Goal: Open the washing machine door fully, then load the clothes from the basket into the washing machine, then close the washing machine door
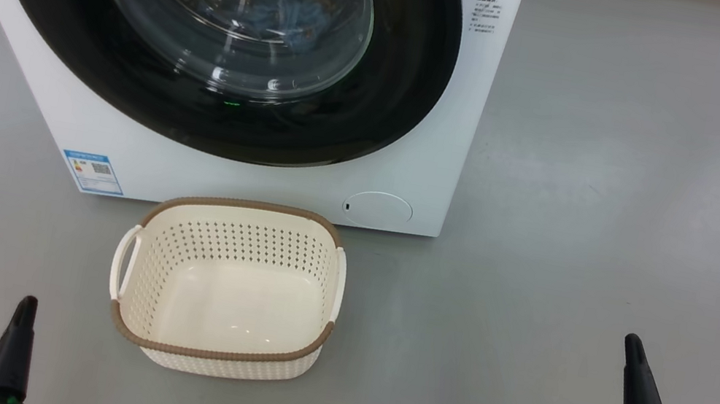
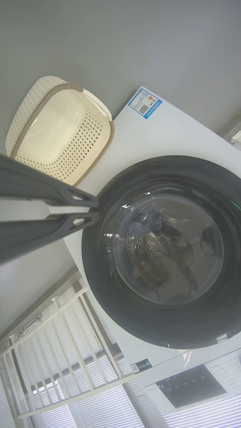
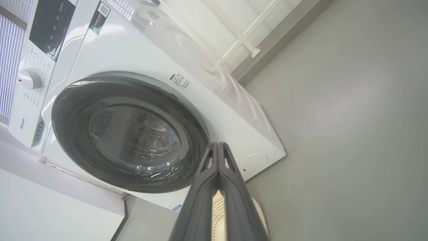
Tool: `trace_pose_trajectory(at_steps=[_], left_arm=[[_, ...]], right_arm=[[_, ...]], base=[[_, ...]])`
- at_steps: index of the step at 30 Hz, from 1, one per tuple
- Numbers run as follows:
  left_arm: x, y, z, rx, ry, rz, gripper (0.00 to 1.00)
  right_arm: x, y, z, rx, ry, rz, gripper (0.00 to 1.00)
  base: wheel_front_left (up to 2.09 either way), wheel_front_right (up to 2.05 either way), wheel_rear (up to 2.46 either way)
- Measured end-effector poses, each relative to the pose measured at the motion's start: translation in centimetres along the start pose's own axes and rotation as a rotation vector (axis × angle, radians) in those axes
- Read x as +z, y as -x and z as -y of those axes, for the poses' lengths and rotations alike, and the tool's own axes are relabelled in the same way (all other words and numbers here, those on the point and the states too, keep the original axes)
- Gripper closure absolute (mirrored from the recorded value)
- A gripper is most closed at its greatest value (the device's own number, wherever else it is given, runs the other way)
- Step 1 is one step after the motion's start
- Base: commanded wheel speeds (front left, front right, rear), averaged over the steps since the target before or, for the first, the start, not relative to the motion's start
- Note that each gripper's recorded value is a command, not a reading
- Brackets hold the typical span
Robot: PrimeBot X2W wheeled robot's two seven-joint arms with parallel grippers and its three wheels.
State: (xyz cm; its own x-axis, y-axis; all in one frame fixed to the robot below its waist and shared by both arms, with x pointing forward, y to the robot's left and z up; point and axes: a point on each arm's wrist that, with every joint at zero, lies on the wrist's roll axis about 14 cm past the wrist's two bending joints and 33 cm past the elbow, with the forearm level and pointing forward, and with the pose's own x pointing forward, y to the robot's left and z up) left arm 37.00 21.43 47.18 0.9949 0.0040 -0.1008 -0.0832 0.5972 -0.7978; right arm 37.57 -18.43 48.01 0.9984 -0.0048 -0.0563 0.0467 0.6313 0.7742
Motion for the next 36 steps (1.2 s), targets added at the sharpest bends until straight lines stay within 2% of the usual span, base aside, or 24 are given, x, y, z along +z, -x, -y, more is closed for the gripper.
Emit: trace_pose_trajectory(at_steps=[36], left_arm=[[-0.7,-0.5,1.4,-0.012,0.372,-0.005,1.00]], right_arm=[[0.6,0.1,1.0,-0.039,-0.388,-0.003,1.00]], base=[[0.00,0.00,0.00]])
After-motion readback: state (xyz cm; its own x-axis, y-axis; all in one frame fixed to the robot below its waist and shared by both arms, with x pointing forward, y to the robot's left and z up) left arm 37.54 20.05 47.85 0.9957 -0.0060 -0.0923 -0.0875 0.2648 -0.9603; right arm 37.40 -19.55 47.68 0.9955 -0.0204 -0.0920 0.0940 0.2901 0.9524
